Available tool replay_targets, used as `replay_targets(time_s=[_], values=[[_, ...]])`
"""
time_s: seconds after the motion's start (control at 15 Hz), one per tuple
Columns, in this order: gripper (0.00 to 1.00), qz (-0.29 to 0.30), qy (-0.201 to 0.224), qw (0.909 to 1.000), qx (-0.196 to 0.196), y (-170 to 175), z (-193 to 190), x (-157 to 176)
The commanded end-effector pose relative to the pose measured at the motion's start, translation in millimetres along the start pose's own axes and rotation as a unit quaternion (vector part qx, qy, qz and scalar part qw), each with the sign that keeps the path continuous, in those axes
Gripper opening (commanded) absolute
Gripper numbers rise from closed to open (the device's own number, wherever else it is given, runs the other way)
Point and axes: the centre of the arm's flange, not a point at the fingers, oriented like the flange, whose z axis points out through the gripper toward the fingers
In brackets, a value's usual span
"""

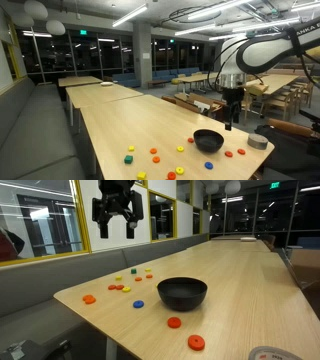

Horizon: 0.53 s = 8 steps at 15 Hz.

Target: Pick up some of the objects on the table and put them in the bowl

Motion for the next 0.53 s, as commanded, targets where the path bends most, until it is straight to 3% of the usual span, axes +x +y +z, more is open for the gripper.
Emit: replay_targets(time_s=[0.0,0.47], values=[[1.0,0.0,0.001,1.0,0.0,0.0,-1.4,0.4],[1.0,0.0,0.004,1.0,0.0,0.0,-3.5,0.9]])
